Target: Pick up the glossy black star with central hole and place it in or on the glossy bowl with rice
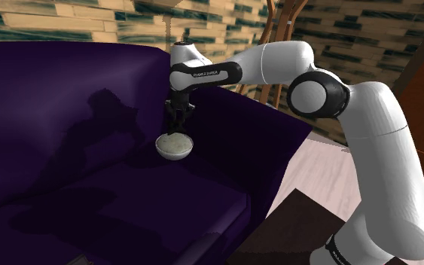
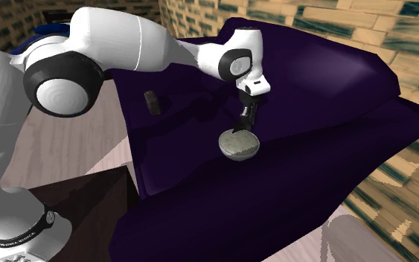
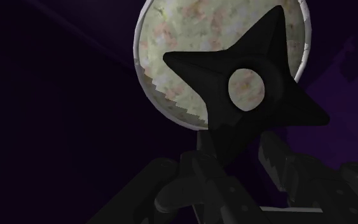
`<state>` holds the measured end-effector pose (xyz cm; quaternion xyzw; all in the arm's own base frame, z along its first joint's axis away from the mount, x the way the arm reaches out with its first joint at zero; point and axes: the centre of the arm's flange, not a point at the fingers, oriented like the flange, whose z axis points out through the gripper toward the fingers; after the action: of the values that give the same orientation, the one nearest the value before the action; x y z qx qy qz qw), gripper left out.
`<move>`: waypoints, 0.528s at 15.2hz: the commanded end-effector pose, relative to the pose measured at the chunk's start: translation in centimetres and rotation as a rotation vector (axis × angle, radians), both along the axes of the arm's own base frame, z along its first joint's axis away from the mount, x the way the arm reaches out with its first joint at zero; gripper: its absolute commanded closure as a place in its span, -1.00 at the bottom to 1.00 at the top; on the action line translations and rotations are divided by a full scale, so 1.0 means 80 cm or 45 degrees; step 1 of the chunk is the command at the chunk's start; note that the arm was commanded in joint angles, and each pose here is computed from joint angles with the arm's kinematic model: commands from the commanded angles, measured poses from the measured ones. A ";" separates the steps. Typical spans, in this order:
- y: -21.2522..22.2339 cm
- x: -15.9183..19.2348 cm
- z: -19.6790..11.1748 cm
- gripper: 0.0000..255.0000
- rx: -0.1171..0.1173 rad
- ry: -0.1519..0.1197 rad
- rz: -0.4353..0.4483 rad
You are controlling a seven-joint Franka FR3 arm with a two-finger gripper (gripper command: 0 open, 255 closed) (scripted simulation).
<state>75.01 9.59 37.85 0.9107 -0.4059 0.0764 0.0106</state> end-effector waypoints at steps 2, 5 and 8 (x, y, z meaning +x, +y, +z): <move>0.000 0.001 -0.021 1.00 0.000 -0.001 0.001; 0.000 0.001 -0.041 1.00 0.000 -0.001 0.001; 0.000 0.001 -0.060 1.00 0.000 -0.001 0.001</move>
<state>75.14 9.48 33.72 0.9108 -0.4057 0.0764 0.0106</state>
